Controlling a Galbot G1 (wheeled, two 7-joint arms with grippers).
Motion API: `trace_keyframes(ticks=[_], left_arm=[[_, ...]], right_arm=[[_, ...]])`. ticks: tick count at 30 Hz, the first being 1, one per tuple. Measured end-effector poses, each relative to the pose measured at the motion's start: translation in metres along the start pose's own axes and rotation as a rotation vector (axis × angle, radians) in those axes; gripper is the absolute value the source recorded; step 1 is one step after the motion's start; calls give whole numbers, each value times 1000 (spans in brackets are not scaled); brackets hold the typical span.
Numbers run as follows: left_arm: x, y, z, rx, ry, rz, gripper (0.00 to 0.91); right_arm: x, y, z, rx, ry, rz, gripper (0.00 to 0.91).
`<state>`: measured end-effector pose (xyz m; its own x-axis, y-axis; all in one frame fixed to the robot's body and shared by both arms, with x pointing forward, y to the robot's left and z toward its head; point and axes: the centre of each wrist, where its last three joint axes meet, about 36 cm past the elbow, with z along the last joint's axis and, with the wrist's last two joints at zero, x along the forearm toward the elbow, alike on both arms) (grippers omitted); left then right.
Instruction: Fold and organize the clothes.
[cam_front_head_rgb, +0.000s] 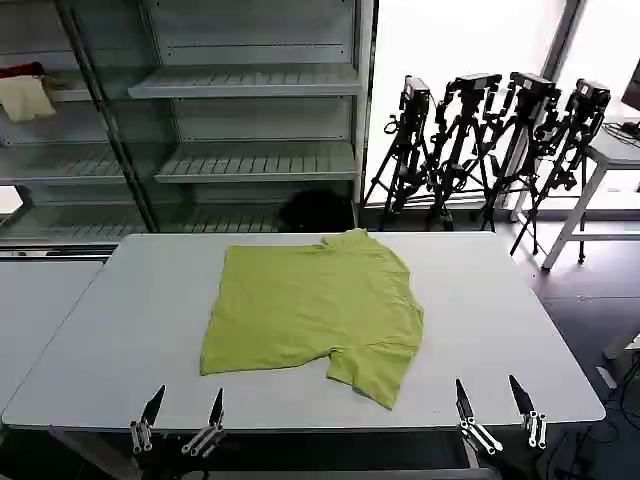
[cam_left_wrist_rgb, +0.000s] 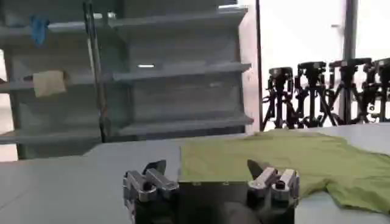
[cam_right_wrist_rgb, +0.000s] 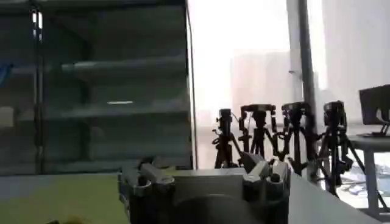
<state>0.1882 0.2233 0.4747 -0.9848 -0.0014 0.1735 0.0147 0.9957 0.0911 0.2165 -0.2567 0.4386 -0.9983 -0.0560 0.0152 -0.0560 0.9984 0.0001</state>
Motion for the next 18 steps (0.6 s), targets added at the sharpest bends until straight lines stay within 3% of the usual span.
trace_keyframes(ticks=[8, 18], left_arm=[[-22, 16, -18, -3, 105, 34, 907], [-55, 36, -17, 12, 231, 67, 907]], right_arm=[[-19, 20, -10, -14, 205, 3, 907], [-33, 50, -23, 7, 377, -52, 907]])
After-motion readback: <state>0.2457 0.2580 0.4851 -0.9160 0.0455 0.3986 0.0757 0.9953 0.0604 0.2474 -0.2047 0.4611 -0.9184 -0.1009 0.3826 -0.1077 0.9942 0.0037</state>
